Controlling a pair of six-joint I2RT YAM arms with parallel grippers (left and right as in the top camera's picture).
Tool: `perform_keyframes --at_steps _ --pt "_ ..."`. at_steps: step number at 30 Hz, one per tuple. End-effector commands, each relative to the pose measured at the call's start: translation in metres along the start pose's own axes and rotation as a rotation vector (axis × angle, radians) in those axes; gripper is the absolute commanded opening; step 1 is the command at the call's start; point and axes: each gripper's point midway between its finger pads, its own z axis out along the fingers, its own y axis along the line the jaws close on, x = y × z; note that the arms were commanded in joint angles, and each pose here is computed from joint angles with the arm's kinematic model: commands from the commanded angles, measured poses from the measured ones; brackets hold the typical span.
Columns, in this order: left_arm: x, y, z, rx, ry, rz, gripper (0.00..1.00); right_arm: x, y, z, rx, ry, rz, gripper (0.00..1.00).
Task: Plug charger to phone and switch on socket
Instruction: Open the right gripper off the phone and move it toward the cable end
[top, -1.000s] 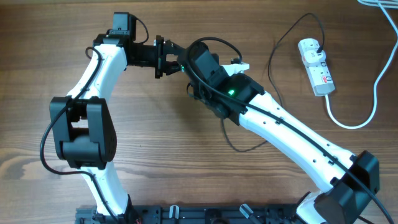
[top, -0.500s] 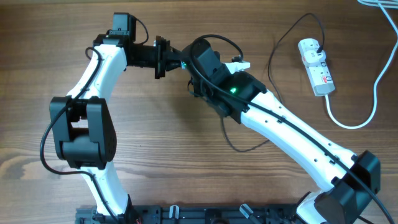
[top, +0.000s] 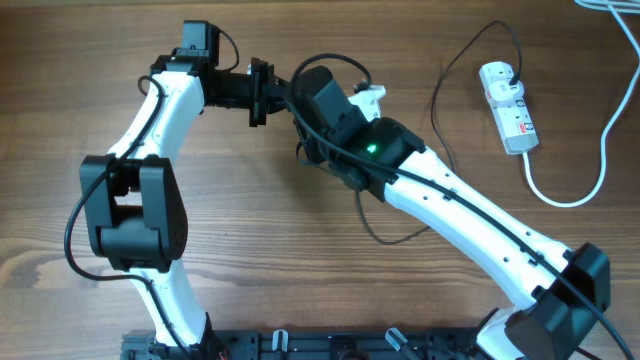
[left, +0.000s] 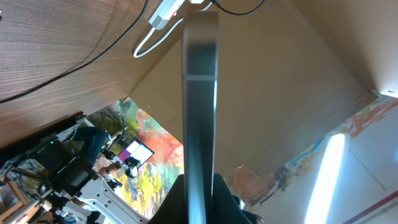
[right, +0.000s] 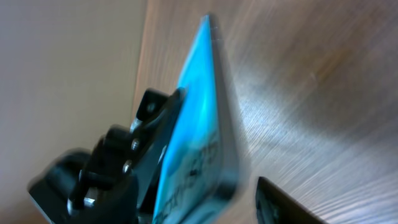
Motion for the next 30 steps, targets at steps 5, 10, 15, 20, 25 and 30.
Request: perform_keyframes --at_steps 5,10,15,20,25,30 --pt "-0.004 -0.001 -0.003 -0.051 -0.108 0.079 0.04 0.004 0.034 -0.057 -0.137 0.059 -0.303 0.85" --pt "-0.018 0.006 -0.005 -0.098 -0.185 0.124 0.04 -0.007 0.031 -0.103 -0.155 0.051 -0.470 0.90" --pt "-0.027 0.009 -0.014 -0.129 -0.229 0.236 0.04 -0.047 0.010 -0.155 -0.097 -0.084 -0.693 0.99" --pt "-0.056 0.032 -0.030 -0.269 -0.407 0.201 0.04 -0.097 -0.029 -0.192 0.093 -0.265 -0.861 1.00" --pt "-0.071 0.056 -0.039 -0.419 -0.518 0.203 0.04 -0.097 -0.071 -0.172 0.310 -0.149 -1.111 1.00" --pt "-0.068 0.057 -0.030 -0.478 -0.462 0.398 0.04 -0.073 -0.093 -0.129 0.397 0.090 -1.258 1.00"
